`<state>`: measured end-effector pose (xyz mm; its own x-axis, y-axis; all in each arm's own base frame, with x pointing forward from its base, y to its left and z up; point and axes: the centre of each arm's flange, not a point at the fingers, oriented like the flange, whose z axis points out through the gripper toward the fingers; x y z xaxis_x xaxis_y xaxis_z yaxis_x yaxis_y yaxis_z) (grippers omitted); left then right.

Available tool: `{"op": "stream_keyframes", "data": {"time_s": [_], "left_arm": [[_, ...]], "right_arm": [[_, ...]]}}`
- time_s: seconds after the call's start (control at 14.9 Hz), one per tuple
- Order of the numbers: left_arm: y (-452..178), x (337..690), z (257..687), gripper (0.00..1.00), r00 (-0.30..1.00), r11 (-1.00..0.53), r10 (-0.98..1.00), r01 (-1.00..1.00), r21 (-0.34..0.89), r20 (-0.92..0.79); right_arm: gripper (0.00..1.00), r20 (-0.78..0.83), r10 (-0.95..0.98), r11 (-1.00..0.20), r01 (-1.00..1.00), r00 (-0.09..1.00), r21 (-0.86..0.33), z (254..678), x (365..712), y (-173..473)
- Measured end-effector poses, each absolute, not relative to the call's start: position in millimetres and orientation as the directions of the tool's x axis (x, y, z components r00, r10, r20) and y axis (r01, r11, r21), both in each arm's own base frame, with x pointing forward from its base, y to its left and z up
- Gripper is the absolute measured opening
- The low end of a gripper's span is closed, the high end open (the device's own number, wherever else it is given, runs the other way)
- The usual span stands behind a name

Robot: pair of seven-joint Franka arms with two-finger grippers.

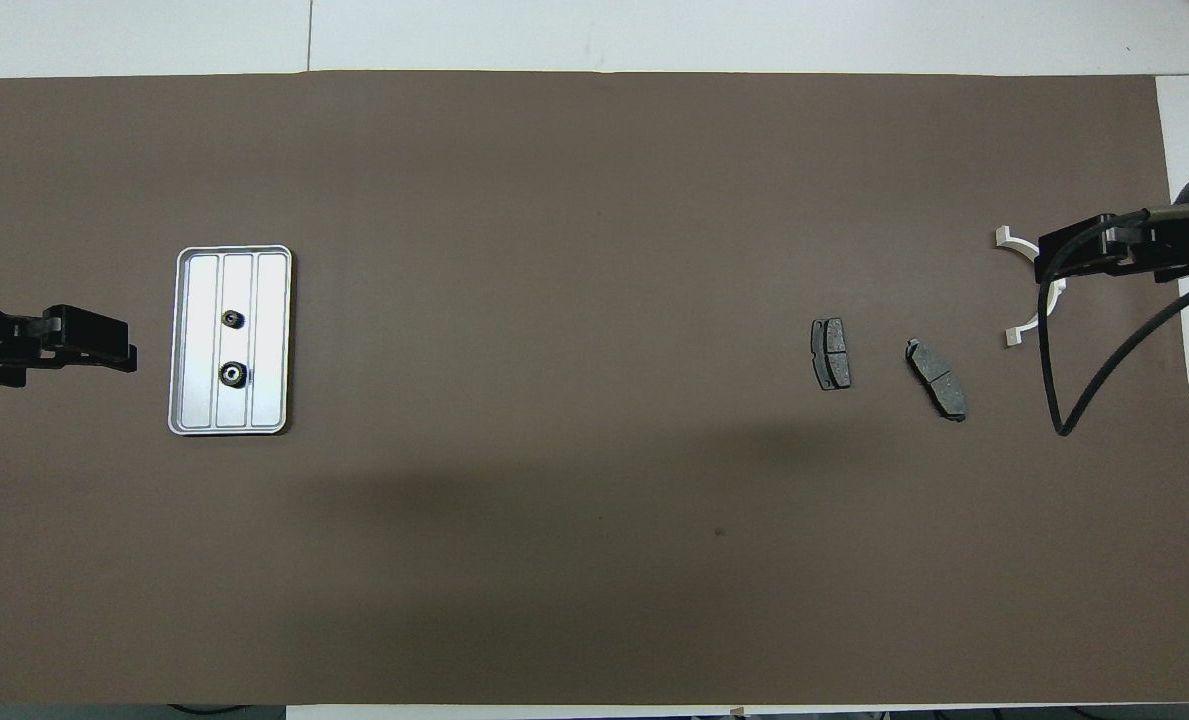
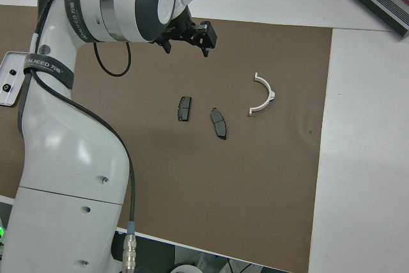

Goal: Place bearing gear from tray to pile

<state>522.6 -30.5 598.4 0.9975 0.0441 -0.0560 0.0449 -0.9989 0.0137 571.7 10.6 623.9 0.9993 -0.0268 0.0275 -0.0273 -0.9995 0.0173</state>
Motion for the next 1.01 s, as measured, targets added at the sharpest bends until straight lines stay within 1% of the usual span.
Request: {"op": "stream_keyframes", "data": {"time_s": [0.13,0.34,0.4,0.54,0.67,0.74,0.87,1.01], "left_arm": [[-19.5,523.9,586.8,1.0,0.999,-0.999,0.039,0.039,0.018,-0.025],[8.3,518.8,557.3,1.0,0.999,-0.999,0.035,0.035,0.021,-0.005],[13.7,517.7,547.9,0.98,1.0,-0.999,0.028,0.028,0.021,-0.003],[15.6,518.0,528.4,1.0,1.0,-1.0,0.022,0.021,0.021,0.004],[13.7,518.2,503.1,1.0,1.0,-1.0,0.018,0.018,0.02,0.011],[11.7,518.4,487.9,0.97,1.0,-1.0,0.014,0.014,0.019,0.012],[7.9,518.7,460.9,1.0,1.0,-1.0,0.006,0.006,0.018,0.003],[7.2,519.6,445.4,0.99,1.0,-1.0,-0.005,-0.004,0.017,-0.005]], "right_arm": [[1.0,0.027,-0.027,-0.999,-0.027,0.999,0.017,623.9,571.7,10.6],[1.0,0.027,-0.027,-0.999,-0.027,0.999,0.017,623.9,571.7,10.6],[1.0,0.027,-0.027,-0.999,-0.027,0.999,0.017,623.9,571.7,10.6],[1.0,0.027,-0.027,-0.999,-0.027,0.999,0.017,623.9,571.7,10.6],[1.0,0.027,-0.027,-0.999,-0.027,0.999,0.017,623.9,571.7,10.6],[1.0,0.027,-0.027,-0.999,-0.027,0.999,0.017,623.9,571.7,10.5],[1.0,0.026,-0.027,-0.999,-0.028,0.999,0.017,623.0,571.7,10.3],[1.0,0.024,-0.027,-0.999,-0.027,0.999,0.017,622.2,571.6,10.5]]}}
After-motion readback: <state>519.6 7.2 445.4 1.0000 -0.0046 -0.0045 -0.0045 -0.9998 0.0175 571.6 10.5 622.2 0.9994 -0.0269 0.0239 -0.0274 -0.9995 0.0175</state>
